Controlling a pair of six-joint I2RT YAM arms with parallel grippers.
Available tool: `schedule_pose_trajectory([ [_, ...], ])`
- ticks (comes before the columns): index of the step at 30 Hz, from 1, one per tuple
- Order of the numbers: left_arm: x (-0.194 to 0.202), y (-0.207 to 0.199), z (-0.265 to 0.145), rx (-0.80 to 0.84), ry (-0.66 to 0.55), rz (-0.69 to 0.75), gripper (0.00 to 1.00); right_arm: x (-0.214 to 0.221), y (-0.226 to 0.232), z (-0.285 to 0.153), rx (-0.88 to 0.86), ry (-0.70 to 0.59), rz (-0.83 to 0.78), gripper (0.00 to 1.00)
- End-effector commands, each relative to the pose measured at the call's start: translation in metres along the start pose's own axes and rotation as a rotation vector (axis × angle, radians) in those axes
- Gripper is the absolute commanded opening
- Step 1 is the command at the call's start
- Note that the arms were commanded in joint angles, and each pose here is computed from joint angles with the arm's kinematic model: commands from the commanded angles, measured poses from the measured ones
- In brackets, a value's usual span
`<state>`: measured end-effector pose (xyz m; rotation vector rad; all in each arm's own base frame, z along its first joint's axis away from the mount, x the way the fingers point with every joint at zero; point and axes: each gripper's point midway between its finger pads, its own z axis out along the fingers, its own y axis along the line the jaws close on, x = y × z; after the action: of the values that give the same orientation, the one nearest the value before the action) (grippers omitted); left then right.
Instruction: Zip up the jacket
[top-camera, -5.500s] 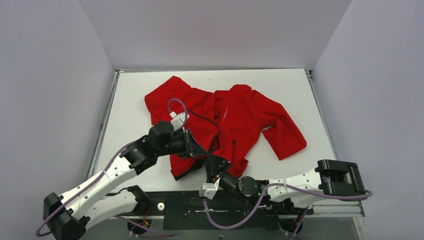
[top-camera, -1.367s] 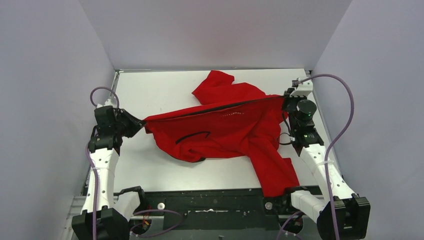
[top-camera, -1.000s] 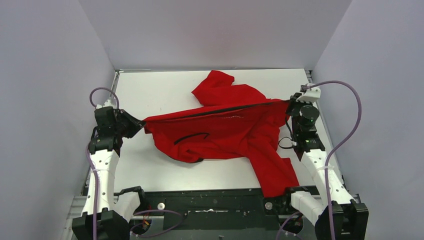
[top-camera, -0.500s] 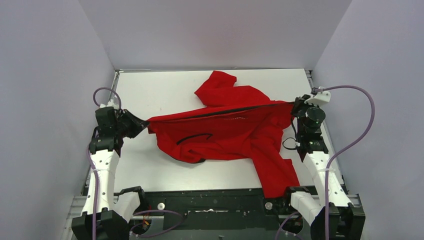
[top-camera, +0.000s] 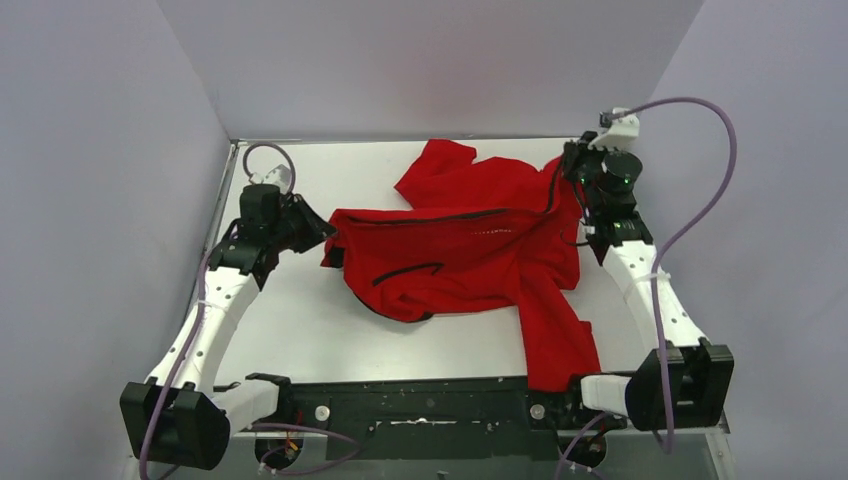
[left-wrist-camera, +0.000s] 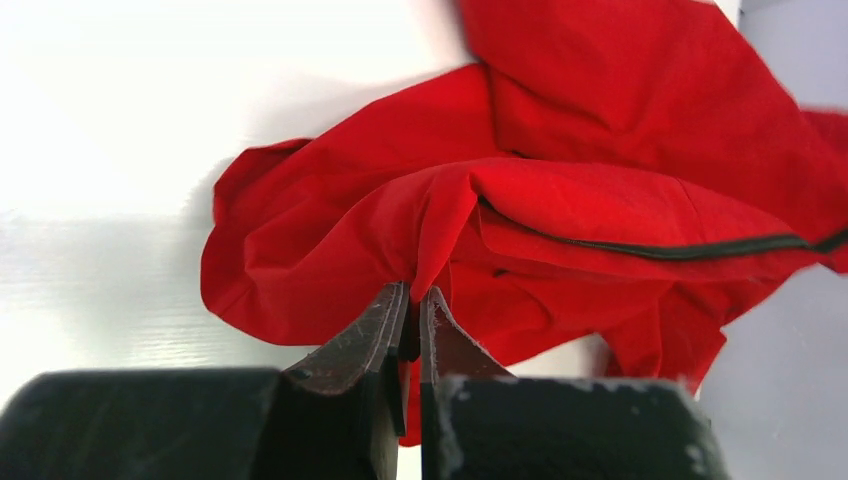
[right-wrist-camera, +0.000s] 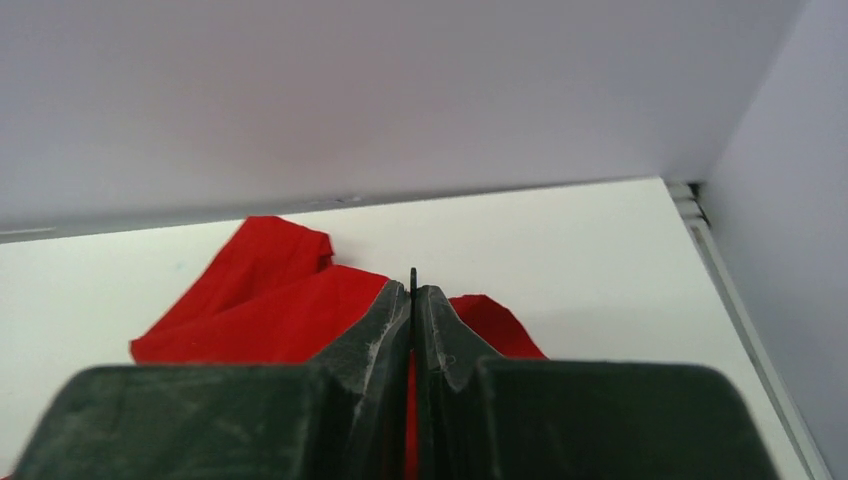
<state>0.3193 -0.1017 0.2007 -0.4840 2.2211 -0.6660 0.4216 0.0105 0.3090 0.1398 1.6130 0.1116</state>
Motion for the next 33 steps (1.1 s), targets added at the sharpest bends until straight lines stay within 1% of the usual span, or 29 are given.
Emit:
schedule_pose_trajectory([
  [1, -0.021, -0.063, -0.013, 0.162, -0.082, 0.097, 0.00, -0.060, 0.064, 0.029, -0.220, -0.088, -0.051, 0.00],
  [4, -0.002, -0.086, -0.014, 0.227, -0.047, 0.141, 0.00, -0.075, 0.087, 0.052, -0.290, -0.100, -0.058, 0.00],
  [9, 0.049, -0.118, -0.013, 0.299, 0.052, 0.223, 0.00, -0.111, 0.113, 0.081, -0.367, -0.159, -0.084, 0.00],
  [12, 0.095, -0.131, -0.010, 0.343, 0.124, 0.254, 0.00, -0.146, 0.131, 0.090, -0.427, -0.212, -0.074, 0.00],
  [14, 0.121, -0.132, -0.004, 0.341, 0.166, 0.269, 0.00, -0.153, 0.136, 0.098, -0.433, -0.213, -0.070, 0.00],
  [17, 0.153, -0.125, 0.007, 0.322, 0.207, 0.276, 0.00, -0.132, 0.135, 0.113, -0.418, -0.150, -0.049, 0.00],
  [21, 0.185, -0.119, 0.020, 0.316, 0.251, 0.272, 0.00, -0.077, 0.123, 0.122, -0.380, -0.073, -0.021, 0.00],
  [26, 0.227, -0.120, 0.032, 0.332, 0.319, 0.285, 0.00, -0.004, 0.105, 0.134, -0.317, 0.057, -0.012, 0.00],
  [30, 0.243, -0.124, 0.039, 0.347, 0.338, 0.292, 0.00, 0.036, 0.088, 0.142, -0.269, 0.124, -0.010, 0.00],
  [31, 0.244, -0.123, 0.040, 0.340, 0.340, 0.292, 0.00, 0.041, 0.083, 0.144, -0.260, 0.134, -0.006, 0.05],
  [32, 0.244, -0.122, 0.040, 0.334, 0.339, 0.293, 0.00, 0.045, 0.078, 0.144, -0.248, 0.143, 0.004, 0.14],
  [33, 0.242, -0.120, 0.040, 0.322, 0.335, 0.296, 0.08, 0.046, 0.072, 0.145, -0.238, 0.144, 0.012, 0.18],
])
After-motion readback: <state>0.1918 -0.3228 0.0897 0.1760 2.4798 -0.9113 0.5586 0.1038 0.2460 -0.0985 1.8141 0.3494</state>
